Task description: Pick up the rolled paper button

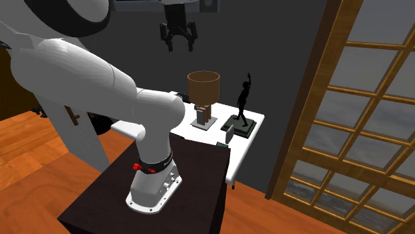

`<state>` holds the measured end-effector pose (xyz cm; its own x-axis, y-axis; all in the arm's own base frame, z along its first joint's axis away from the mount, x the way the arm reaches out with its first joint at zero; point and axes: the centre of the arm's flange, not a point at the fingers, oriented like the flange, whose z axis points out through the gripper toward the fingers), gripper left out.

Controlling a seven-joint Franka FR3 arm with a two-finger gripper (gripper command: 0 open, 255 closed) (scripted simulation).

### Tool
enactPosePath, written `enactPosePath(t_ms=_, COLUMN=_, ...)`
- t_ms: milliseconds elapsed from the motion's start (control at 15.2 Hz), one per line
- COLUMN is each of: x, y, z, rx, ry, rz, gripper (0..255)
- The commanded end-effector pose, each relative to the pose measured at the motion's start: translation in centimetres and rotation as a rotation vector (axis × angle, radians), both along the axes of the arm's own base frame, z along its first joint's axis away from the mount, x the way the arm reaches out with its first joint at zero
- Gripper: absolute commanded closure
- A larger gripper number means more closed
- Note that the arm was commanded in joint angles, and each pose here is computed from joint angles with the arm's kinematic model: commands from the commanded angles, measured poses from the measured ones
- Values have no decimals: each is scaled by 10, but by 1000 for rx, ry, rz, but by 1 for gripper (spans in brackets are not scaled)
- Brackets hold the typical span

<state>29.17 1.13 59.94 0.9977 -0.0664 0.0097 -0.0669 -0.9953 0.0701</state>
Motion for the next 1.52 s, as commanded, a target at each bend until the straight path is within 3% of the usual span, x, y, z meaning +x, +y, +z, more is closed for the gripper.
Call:
enactPosePath(t_ms=0, x=0, y=0, z=0, rx=0, ry=0, rz=0, gripper=0)
enactPosePath(t_ms=1452, x=103, y=-135, z=-241, rx=37, ry=34, rz=-94, gripper=0)
